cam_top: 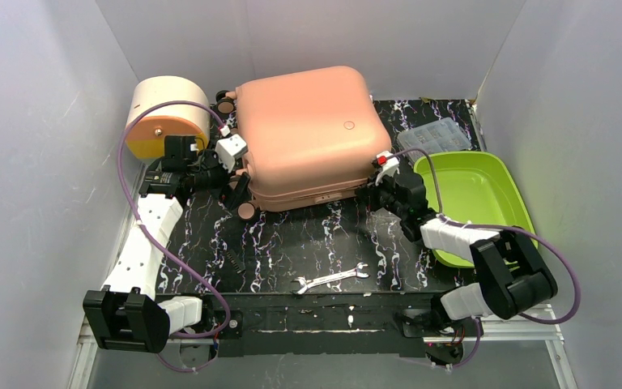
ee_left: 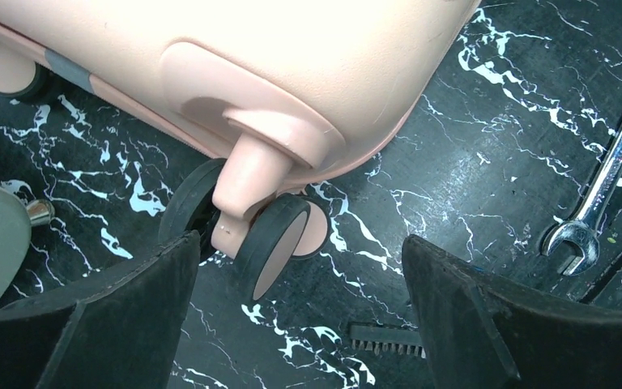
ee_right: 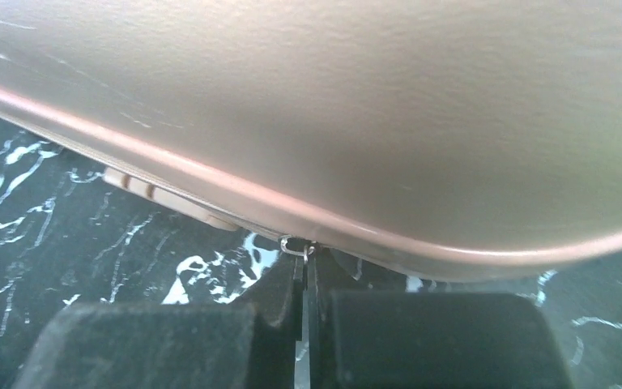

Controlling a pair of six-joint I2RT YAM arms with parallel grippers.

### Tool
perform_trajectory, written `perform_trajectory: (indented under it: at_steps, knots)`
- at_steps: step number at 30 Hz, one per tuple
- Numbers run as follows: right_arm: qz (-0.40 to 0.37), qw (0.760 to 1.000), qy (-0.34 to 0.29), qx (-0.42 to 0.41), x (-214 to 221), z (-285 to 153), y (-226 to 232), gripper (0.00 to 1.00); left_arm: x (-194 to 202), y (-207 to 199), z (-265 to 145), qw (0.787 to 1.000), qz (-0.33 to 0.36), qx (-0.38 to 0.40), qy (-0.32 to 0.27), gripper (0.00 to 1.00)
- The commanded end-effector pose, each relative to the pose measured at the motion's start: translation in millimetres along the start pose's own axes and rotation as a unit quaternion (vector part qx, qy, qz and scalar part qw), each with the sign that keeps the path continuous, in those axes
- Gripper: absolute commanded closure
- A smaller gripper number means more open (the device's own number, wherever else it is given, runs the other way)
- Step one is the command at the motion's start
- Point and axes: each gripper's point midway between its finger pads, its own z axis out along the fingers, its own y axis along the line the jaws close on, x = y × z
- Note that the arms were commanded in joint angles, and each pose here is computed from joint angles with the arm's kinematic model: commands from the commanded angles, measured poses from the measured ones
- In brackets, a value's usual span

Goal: Open, take out, and arrange the luggage
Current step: Unzip the zipper of the luggage.

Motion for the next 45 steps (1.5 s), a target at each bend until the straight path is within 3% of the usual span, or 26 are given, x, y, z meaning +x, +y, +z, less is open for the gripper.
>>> perform_trajectory:
  at_steps: [1, 8, 15, 21, 26, 33, 36, 45]
  knots:
    - [-0.039, 0.995, 0.007, 0.094, -25.3, -13.6, -41.0, 0.99, -3.5, 14.9, -8.4, 0.999, -0.004, -0.047, 0.002, 0.08]
    - [-0.023, 0.987, 0.038, 0.154, -27.0, -37.6, -91.5, 0.99, 9.9, 26.7, -5.6, 0.996, -0.01, -0.084, 0.018, 0.17]
    - [-0.086, 0.981, 0.088, 0.15, -24.0, -45.8, -129.5, 0.99, 16.8, 35.2, -3.4, 0.994, -0.012, -0.103, 0.029, 0.33]
    - [-0.182, 0.968, 0.158, 0.075, -10.8, -22.7, -141.5, 0.99, 18.4, 36.8, 0.0, 0.994, -0.02, -0.104, 0.032, 0.35]
    - [-0.177, 0.975, 0.135, -0.003, -10.3, -21.1, -118.4, 0.99, 11.1, 27.2, -3.4, 0.996, -0.012, -0.085, 0.015, 0.36]
    - [-0.243, 0.958, 0.128, 0.084, -31.8, -16.2, -168.9, 0.99, 5.5, 25.2, -4.5, 0.997, -0.005, -0.076, 0.009, 0.39]
    - [-0.26, 0.954, 0.118, 0.088, -45.7, -4.6, -182.3, 0.99, 6.1, 24.5, -2.9, 0.997, -0.007, -0.072, 0.009, 0.4]
    - [-0.319, 0.932, 0.165, 0.05, -63.2, 27.7, -215.9, 0.99, 1.6, 22.5, -7.4, 0.997, 0.005, -0.071, 0.002, 0.41]
